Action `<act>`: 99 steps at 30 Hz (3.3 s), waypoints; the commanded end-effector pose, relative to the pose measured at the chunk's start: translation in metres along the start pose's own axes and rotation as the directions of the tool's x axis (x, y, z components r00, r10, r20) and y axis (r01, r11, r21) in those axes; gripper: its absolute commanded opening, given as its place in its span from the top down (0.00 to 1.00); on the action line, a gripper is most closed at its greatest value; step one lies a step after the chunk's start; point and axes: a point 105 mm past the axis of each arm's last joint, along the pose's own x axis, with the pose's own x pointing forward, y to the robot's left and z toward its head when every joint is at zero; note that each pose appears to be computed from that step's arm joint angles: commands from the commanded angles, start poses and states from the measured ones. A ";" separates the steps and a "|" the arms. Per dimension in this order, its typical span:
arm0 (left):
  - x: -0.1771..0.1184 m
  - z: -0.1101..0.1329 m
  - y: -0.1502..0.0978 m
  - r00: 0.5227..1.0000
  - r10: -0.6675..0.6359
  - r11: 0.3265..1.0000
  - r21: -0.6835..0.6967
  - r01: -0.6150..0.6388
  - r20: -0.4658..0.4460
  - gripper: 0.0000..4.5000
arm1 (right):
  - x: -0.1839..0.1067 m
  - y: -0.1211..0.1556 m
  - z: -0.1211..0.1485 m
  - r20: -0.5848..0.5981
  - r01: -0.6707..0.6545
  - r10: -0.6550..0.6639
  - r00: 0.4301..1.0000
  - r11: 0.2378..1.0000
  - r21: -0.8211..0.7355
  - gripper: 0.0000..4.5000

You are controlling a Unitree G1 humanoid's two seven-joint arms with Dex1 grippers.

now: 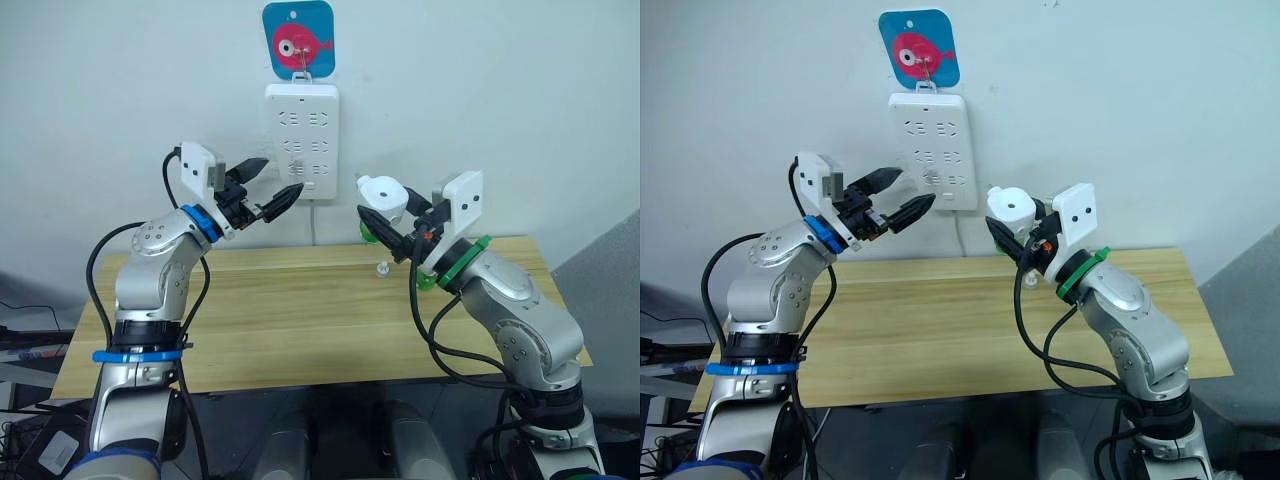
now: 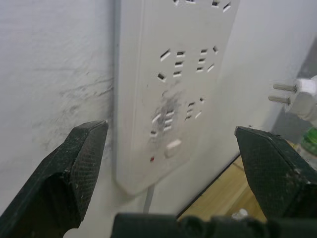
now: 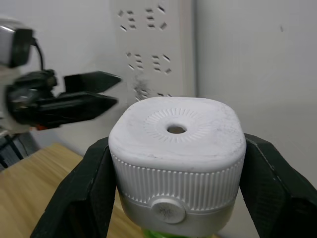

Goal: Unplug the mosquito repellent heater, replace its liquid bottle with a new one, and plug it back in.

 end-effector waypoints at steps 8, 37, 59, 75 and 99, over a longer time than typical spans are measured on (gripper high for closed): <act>0.020 0.007 0.003 0.995 -0.100 0.993 0.063 0.098 0.029 0.00 | -0.011 0.002 0.017 0.052 0.035 -0.034 0.998 0.999 -0.014 0.32; 0.039 0.015 -0.017 0.943 -0.327 0.938 -0.104 0.331 0.055 0.67 | -0.004 0.015 0.010 0.011 -0.038 0.039 0.999 0.999 -0.010 0.32; 0.037 0.013 -0.019 0.939 -0.343 0.932 -0.116 0.343 0.022 0.70 | 0.033 0.011 0.014 0.003 -0.024 0.024 1.000 0.999 -0.033 0.32; 0.037 0.012 -0.020 0.941 -0.336 0.935 -0.112 0.337 0.024 0.70 | 0.043 0.011 0.023 0.042 -0.020 0.017 0.999 0.997 0.070 0.32; 0.033 0.011 -0.027 0.934 -0.357 0.927 -0.109 0.357 0.028 0.70 | 0.075 0.020 0.011 -0.007 0.009 -0.008 1.000 0.995 0.095 0.32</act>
